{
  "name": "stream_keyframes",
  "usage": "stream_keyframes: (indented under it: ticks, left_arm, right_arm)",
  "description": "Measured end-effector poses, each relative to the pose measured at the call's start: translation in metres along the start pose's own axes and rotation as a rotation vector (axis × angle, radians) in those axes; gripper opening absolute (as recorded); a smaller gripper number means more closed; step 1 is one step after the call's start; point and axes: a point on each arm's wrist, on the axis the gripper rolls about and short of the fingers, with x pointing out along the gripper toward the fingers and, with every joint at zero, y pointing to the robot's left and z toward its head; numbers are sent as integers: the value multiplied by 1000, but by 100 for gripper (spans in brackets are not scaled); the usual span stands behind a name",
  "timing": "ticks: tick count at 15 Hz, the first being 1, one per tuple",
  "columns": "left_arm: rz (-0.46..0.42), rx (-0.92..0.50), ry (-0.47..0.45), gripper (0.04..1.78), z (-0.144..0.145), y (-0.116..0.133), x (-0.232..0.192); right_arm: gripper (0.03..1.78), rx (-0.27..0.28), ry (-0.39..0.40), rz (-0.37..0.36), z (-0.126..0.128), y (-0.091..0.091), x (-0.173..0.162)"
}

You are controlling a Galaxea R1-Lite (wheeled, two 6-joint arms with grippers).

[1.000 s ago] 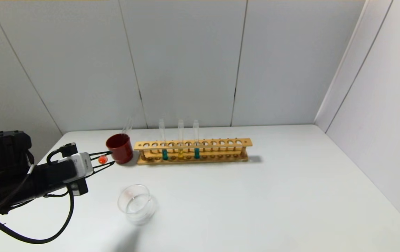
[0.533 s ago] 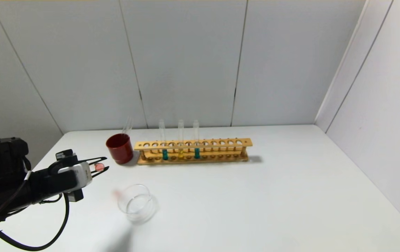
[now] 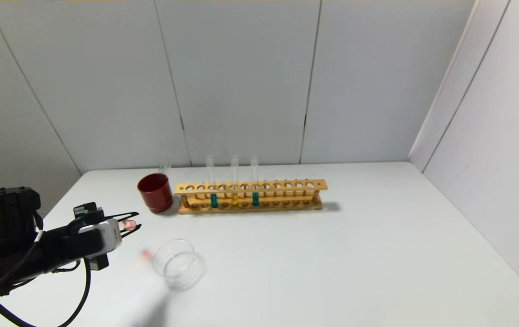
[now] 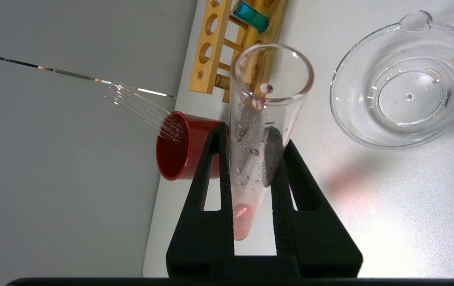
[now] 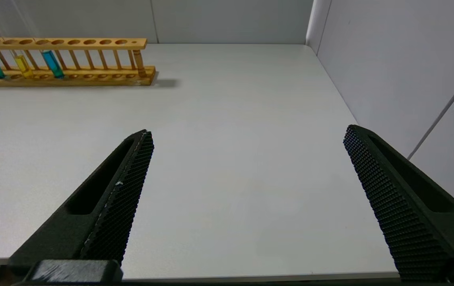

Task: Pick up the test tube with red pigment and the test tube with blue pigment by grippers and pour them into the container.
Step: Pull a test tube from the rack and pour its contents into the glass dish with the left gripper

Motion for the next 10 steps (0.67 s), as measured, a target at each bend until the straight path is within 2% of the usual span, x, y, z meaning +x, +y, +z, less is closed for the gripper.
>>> stream_keyframes:
  ticks: [10]
  left_arm:
    - [39,79,-7,32,-6,0,6]
  right_arm:
    - [175,0,0,0,0,0,0]
